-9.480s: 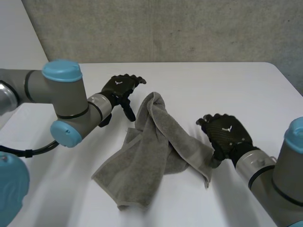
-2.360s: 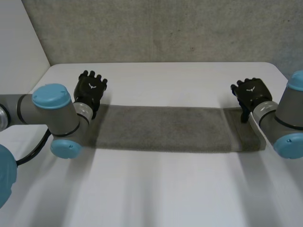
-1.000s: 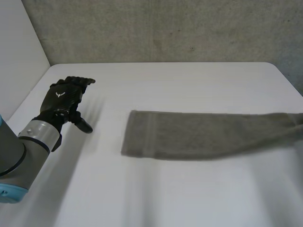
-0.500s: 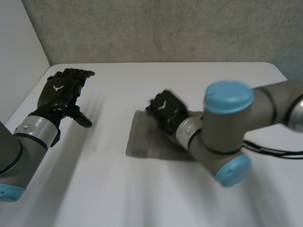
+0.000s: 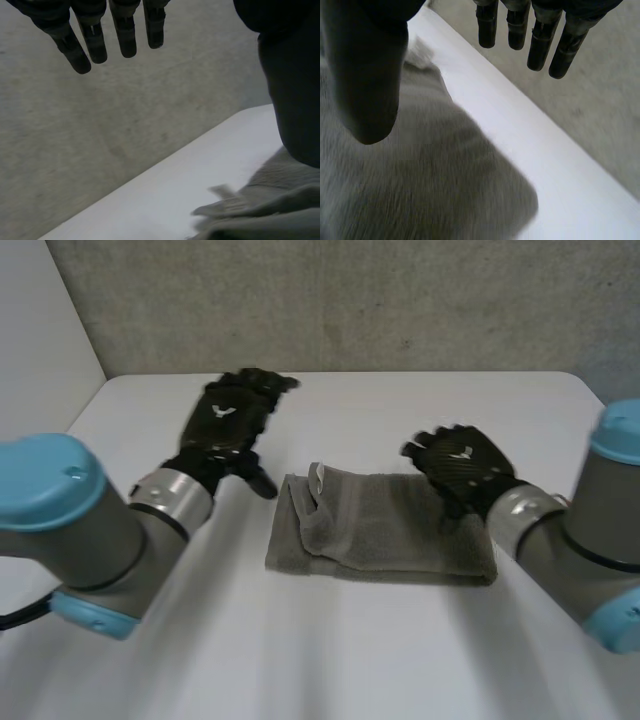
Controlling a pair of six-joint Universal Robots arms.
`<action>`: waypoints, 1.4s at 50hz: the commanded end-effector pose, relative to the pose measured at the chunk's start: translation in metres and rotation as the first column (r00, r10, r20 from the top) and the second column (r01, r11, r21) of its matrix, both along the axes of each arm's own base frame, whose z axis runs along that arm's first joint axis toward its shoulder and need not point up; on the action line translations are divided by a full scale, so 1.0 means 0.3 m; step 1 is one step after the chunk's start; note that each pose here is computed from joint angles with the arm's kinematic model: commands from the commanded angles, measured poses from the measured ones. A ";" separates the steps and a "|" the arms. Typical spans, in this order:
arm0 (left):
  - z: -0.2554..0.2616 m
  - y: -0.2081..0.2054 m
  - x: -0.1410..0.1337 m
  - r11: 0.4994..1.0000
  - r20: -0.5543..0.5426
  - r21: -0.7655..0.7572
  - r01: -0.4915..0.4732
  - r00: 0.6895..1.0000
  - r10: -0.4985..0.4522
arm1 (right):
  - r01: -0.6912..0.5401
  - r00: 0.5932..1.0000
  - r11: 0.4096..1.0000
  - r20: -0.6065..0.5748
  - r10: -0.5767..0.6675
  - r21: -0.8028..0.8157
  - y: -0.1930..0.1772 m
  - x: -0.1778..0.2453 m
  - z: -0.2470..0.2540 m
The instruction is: Fold the towel.
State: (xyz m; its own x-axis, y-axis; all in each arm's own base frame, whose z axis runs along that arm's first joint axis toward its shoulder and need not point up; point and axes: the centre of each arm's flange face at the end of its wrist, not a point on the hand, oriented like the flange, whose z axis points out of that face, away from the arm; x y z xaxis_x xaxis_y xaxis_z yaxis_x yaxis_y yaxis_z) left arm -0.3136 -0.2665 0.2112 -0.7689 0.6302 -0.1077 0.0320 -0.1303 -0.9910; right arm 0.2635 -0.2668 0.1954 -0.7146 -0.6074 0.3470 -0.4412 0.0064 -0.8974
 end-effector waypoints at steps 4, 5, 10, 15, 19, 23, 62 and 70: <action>-0.148 0.056 -0.186 0.994 0.069 0.054 0.092 0.993 -0.096 | 0.099 0.995 0.988 -0.043 -0.095 0.122 0.035 -0.134 -0.150; -0.148 0.056 -0.186 0.994 0.069 0.054 0.092 0.993 -0.096 | 0.099 0.995 0.988 -0.043 -0.095 0.122 0.035 -0.134 -0.150; -0.215 0.036 -0.220 0.998 0.168 0.034 0.060 0.984 -0.065 | 0.115 0.993 0.988 -0.043 -0.111 0.107 0.027 -0.141 -0.158; -0.273 -0.001 -0.204 0.997 0.260 0.030 -0.064 0.964 0.055 | 0.129 0.991 0.984 -0.054 -0.123 0.121 0.019 -0.141 -0.182; -0.302 -0.009 -0.172 0.986 0.308 0.040 -0.160 0.941 0.141 | 0.174 0.982 0.980 -0.096 -0.165 0.097 -0.003 -0.146 -0.189; -0.324 0.004 -0.146 0.977 0.347 0.063 -0.202 0.923 0.169 | 0.201 0.964 0.979 -0.178 -0.196 0.011 -0.035 -0.153 -0.168; -0.144 0.072 -0.064 0.969 0.228 0.090 -0.229 0.952 0.204 | 0.173 0.985 0.980 -0.014 -0.172 0.097 0.031 -0.165 -0.170; -0.158 0.063 -0.057 0.972 0.138 0.168 -0.167 0.980 0.144 | 0.185 0.983 0.973 -0.030 -0.182 0.137 0.010 -0.170 -0.220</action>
State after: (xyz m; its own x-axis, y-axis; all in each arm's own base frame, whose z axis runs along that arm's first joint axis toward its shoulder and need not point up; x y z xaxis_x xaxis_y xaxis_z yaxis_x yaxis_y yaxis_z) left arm -0.3323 -0.2465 0.1658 -0.8550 0.4811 -0.1938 0.2369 0.0298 -0.9711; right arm 0.2124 -0.2583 0.1425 -0.8131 -0.5044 0.2906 -0.4277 0.1792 -0.8860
